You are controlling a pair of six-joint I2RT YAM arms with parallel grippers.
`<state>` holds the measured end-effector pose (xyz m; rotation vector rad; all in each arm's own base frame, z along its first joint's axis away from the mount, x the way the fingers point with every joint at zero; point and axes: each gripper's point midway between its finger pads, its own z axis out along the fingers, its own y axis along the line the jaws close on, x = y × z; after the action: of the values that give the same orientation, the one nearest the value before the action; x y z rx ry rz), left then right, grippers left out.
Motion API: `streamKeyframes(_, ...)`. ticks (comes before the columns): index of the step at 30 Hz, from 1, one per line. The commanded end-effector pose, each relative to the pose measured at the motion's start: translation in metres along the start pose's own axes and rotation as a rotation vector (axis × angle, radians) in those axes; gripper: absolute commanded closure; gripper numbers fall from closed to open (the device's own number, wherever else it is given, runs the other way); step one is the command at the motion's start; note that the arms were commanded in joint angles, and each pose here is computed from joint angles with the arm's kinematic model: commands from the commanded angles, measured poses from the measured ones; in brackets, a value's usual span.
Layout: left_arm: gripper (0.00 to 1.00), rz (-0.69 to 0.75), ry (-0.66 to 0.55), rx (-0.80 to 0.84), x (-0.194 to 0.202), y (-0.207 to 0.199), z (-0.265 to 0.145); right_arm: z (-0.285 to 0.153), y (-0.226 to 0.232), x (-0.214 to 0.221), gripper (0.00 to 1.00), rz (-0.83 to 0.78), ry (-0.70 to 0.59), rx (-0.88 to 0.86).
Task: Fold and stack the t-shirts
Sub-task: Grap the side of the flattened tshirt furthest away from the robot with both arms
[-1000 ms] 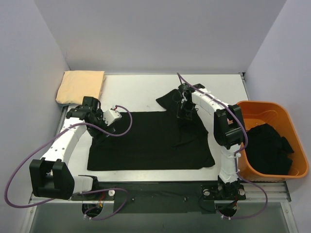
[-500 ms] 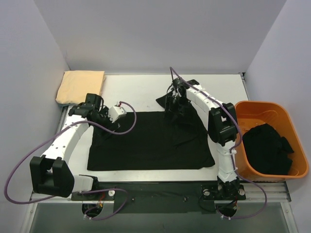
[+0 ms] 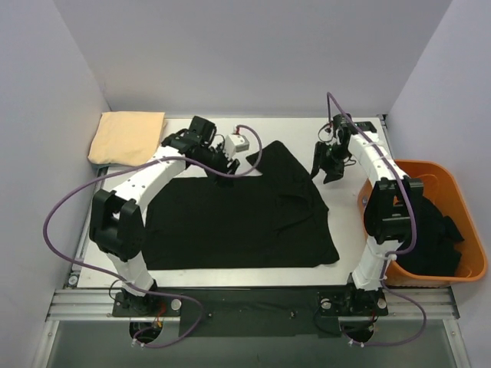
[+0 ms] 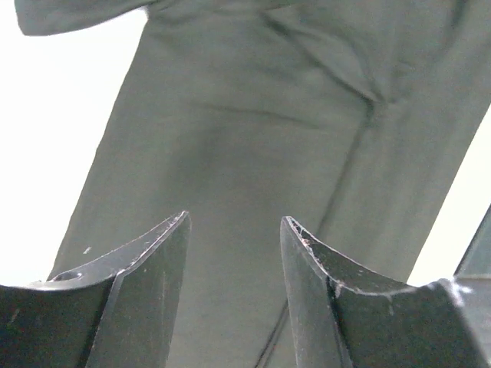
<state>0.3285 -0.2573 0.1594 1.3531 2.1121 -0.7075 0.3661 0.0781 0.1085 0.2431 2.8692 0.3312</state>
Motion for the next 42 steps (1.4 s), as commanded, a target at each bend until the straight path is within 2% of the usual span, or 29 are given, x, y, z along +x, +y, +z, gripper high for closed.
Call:
streamKeyframes(1,0.39,-0.227,-0.057,-0.277,-0.004,0.085,-0.024,0.003,0.01,-0.039,0.53,-0.118,-0.044,0.006)
streamKeyframes(2,0.39,-0.307,-0.043,-0.352,0.012,0.109,-0.038,0.007,0.018,-0.064,0.53,-0.128,-0.081,-0.007)
streamKeyframes(6,0.38,-0.519,-0.006,-0.501,0.074,0.163,-0.07,0.036,0.038,-0.131,0.51,-0.124,-0.168,-0.052)
streamKeyframes(7,0.37,-0.532,-0.019,-0.526,0.08,0.171,-0.075,0.028,0.05,-0.152,0.5,-0.122,-0.226,-0.083)
streamKeyframes(8,0.36,-0.562,-0.023,-0.562,0.095,0.184,-0.083,0.053,0.048,-0.157,0.49,-0.112,-0.21,-0.086)
streamKeyframes(9,0.34,-0.576,-0.021,-0.587,0.106,0.193,-0.091,0.051,0.057,-0.17,0.48,-0.105,-0.247,-0.118)
streamKeyframes(10,0.34,-0.582,-0.012,-0.608,0.113,0.198,-0.094,0.067,0.059,-0.181,0.46,-0.101,-0.271,-0.136)
streamKeyframes(13,0.33,-0.629,0.012,-0.641,0.141,0.213,-0.108,0.093,0.073,-0.195,0.41,-0.012,-0.304,-0.218)
streamKeyframes(16,0.33,-0.657,0.022,-0.647,0.154,0.218,-0.115,0.122,0.086,-0.206,0.41,0.115,-0.314,-0.261)
streamKeyframes(23,0.33,-0.636,0.061,-0.626,0.169,0.213,-0.119,0.179,0.125,-0.191,0.41,0.192,-0.252,-0.324)
streamKeyframes(27,0.34,-0.619,0.079,-0.601,0.174,0.207,-0.118,0.188,0.133,-0.179,0.46,0.193,-0.212,-0.348)
streamKeyframes(28,0.34,-0.612,0.081,-0.585,0.173,0.205,-0.116,0.191,0.131,-0.176,0.5,0.194,-0.205,-0.342)
streamKeyframes(29,0.35,-0.584,0.073,-0.564,0.17,0.205,-0.114,0.188,0.13,-0.179,0.56,0.191,-0.217,-0.344)
streamKeyframes(30,0.37,-0.578,0.081,-0.544,0.171,0.203,-0.112,0.189,0.129,-0.178,0.71,0.187,-0.214,-0.344)
streamKeyframes(31,0.38,-0.538,0.066,-0.518,0.164,0.203,-0.112,0.184,0.128,-0.182,0.78,0.185,-0.227,-0.355)
streamKeyframes(32,0.42,-0.495,0.083,-0.487,0.164,0.202,-0.109,0.181,0.129,-0.183,0.92,0.183,-0.226,-0.364)
streamKeyframes(33,0.44,-0.47,0.076,-0.454,0.16,0.202,-0.108,0.173,0.13,-0.188,0.96,0.182,-0.242,-0.378)
streamKeyframes(34,0.44,-0.374,0.091,-0.425,0.157,0.203,-0.107,0.162,0.134,-0.191,1.0,0.172,-0.254,-0.395)
streamKeyframes(35,0.44,-0.324,0.091,-0.341,0.152,0.194,-0.102,0.157,0.133,-0.193,1.0,0.164,-0.262,-0.405)
streamKeyframes(36,0.43,-0.192,0.096,-0.301,0.144,0.197,-0.103,0.145,0.137,-0.194,1.0,0.155,-0.268,-0.422)
streamKeyframes(37,0.43,-0.174,0.134,-0.193,0.154,0.179,-0.093,0.138,0.139,-0.196,1.0,0.138,-0.278,-0.44)
streamKeyframes(38,0.41,-0.049,0.158,-0.151,0.151,0.181,-0.094,0.125,0.142,-0.195,1.0,0.123,-0.285,-0.452)
streamKeyframes(39,0.41,-0.064,0.224,-0.102,0.169,0.177,-0.086,0.116,0.144,-0.194,1.0,0.099,-0.294,-0.465)
streamKeyframes(42,0.4,-0.022,0.342,-0.134,0.183,0.201,-0.092,0.09,0.148,-0.186,1.0,0.058,-0.304,-0.485)
